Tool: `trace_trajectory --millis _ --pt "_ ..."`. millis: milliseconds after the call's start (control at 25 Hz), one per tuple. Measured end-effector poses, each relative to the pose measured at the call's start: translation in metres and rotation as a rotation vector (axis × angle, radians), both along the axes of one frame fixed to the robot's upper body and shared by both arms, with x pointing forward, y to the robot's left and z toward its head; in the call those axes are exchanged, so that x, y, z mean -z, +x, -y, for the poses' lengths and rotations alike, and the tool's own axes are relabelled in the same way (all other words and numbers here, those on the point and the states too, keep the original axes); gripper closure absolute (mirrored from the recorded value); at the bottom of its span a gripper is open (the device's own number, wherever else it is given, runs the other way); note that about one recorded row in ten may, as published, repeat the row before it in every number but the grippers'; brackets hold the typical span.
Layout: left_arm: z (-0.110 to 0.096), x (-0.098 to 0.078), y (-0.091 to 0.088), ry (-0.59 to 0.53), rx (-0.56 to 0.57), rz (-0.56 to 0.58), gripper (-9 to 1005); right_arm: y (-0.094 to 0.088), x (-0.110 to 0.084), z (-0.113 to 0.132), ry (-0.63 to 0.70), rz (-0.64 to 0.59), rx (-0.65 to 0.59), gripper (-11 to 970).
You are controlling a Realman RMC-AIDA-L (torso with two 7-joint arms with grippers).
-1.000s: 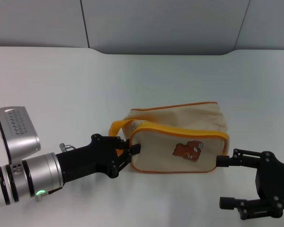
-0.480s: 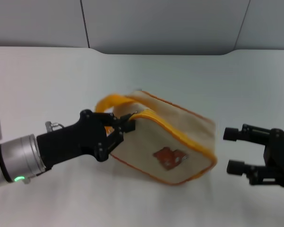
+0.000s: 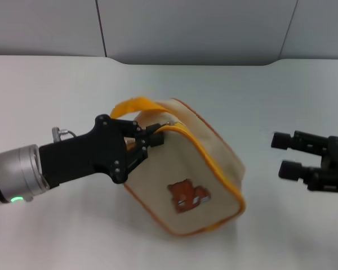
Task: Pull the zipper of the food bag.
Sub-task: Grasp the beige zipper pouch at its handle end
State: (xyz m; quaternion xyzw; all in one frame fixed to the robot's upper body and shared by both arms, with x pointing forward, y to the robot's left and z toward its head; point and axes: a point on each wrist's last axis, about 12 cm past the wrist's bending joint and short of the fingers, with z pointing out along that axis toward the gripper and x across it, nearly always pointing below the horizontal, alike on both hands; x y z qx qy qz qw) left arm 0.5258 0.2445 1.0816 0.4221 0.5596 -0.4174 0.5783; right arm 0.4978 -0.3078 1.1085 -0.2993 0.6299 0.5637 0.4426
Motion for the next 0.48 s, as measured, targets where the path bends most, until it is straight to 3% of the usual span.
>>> trace_trajectory --millis 200,480 --pt "0.0029 -0.0132 0.0077 0.018 0.054 0.062 936 0.0060 -0.0043 0.0010 0.002 -0.037 -0.002 126" --pt "0.0017 -0.0038 0.0043 0.027 0.014 0.037 940 0.0068 -0.0036 -0.0001 -0.001 -0.044 -0.002 125"
